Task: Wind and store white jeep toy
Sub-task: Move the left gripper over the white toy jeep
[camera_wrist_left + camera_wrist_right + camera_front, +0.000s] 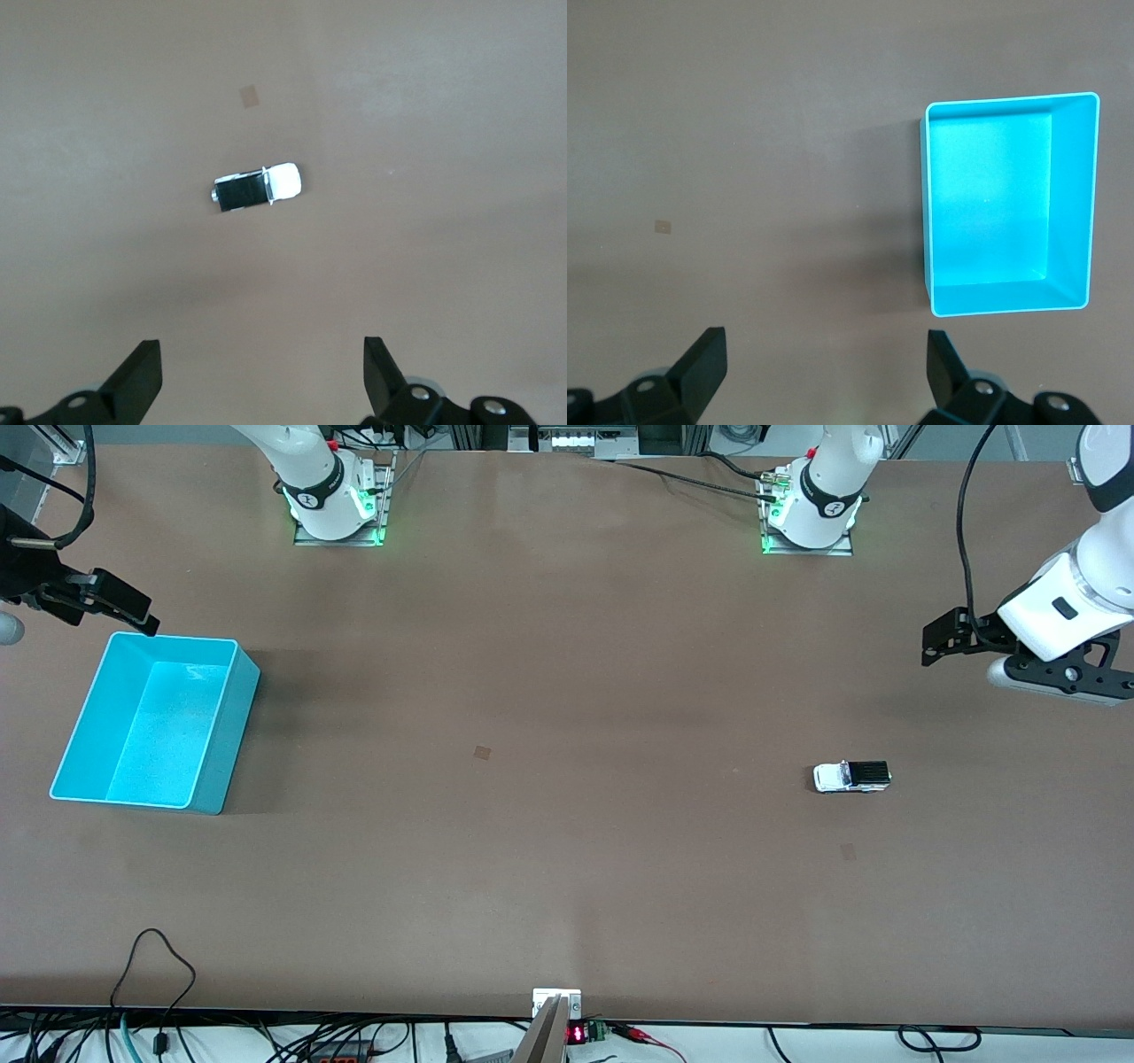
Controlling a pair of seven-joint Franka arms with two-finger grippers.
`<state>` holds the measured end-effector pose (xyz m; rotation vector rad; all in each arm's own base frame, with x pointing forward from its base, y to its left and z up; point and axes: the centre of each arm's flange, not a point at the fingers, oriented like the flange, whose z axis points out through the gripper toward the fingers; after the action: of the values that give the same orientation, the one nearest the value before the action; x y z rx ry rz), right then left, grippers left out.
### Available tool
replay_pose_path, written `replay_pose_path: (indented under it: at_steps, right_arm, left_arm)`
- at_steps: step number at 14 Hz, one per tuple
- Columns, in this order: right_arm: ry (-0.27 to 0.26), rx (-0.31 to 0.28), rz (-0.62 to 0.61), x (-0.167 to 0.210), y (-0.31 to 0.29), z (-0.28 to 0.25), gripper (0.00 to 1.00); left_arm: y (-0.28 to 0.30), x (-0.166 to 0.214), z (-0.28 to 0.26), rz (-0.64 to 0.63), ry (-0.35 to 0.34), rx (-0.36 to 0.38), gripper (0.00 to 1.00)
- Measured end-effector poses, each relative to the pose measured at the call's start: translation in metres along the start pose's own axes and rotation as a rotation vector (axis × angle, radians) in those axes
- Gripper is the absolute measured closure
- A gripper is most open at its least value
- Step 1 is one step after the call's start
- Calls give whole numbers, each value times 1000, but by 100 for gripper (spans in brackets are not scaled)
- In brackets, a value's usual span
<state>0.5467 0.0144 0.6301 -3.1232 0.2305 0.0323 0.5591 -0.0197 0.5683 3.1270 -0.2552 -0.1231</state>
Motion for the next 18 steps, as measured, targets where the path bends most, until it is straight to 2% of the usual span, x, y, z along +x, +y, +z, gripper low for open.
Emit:
replay_pose_path:
  at_steps: [9, 11, 14, 16, 18]
  right_arm:
    - [0, 0, 0, 1, 0, 1, 0]
    - [0, 0, 0, 1, 0, 1, 0]
    - [0, 0, 0, 1, 0, 1, 0]
    - [0, 0, 0, 1, 0, 1, 0]
    - [0, 0, 0, 1, 0, 1, 0]
  left_arm:
    - [-8, -2, 3, -15, -21, -5, 0]
    - [-9, -7, 10, -18, -75, -14, 0]
    - [2, -12, 32, 2, -212, -31, 0]
    - [7, -5, 50, 42, -258, -41, 0]
    - [5, 2, 65, 156, -273, -61, 0]
